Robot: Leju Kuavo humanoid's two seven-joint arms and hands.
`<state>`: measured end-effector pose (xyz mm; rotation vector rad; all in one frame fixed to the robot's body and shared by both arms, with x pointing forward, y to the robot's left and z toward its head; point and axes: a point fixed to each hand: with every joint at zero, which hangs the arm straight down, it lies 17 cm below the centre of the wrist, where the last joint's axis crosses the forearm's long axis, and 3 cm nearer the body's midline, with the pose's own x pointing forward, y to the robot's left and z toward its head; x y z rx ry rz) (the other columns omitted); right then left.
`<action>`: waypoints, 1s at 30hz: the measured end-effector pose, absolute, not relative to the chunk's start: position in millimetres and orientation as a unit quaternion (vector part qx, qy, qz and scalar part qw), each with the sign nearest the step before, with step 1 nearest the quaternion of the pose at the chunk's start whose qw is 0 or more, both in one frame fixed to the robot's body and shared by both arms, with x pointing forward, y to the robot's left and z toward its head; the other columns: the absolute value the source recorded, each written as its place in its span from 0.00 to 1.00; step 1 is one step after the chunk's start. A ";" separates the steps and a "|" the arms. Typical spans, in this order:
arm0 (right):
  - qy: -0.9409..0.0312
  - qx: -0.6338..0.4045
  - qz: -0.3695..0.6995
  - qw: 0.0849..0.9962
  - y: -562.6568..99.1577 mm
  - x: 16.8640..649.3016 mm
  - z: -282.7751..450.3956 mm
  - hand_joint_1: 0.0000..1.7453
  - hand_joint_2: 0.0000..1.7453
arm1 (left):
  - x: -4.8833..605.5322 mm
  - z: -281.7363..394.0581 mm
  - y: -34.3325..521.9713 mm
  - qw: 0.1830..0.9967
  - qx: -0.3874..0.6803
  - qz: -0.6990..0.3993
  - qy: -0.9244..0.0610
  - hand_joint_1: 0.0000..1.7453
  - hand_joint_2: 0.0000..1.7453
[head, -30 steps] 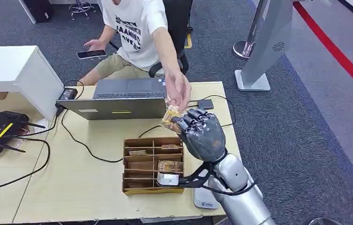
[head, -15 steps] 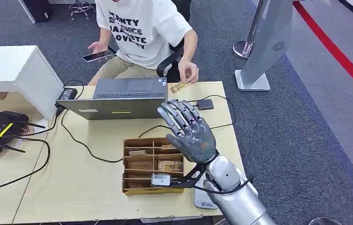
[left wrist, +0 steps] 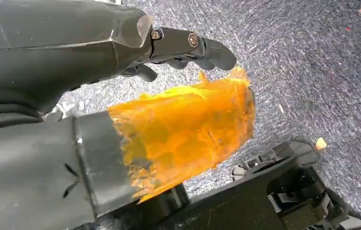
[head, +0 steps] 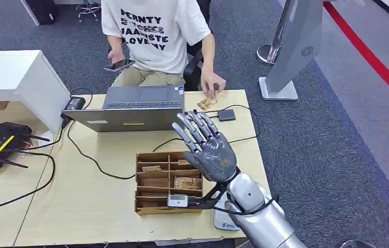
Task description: Pass the card to the sensor for recognition and then transmit it.
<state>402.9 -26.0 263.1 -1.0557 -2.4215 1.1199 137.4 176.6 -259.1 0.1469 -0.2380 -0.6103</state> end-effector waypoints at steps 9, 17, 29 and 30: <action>-0.905 -0.259 0.256 0.218 -48.5 369.0 292.8 0.13 1.00 | 129.0 -261.5 181.3 0.955 0.080 -0.259 -0.117 0.00 0.00; -0.922 -0.200 0.228 0.242 -44.1 335.6 295.0 0.88 1.00 | 121.4 -263.9 187.3 0.961 0.084 -0.237 -0.113 0.00 0.00; -0.923 -0.146 0.263 0.239 -18.0 301.3 282.8 1.00 1.00 | 117.0 -265.2 190.3 0.965 0.085 -0.225 -0.107 0.00 0.00; -0.922 -0.143 0.270 0.237 -14.8 299.7 281.7 1.00 1.00 | 116.9 -265.2 190.6 0.965 0.085 -0.225 -0.107 0.00 0.00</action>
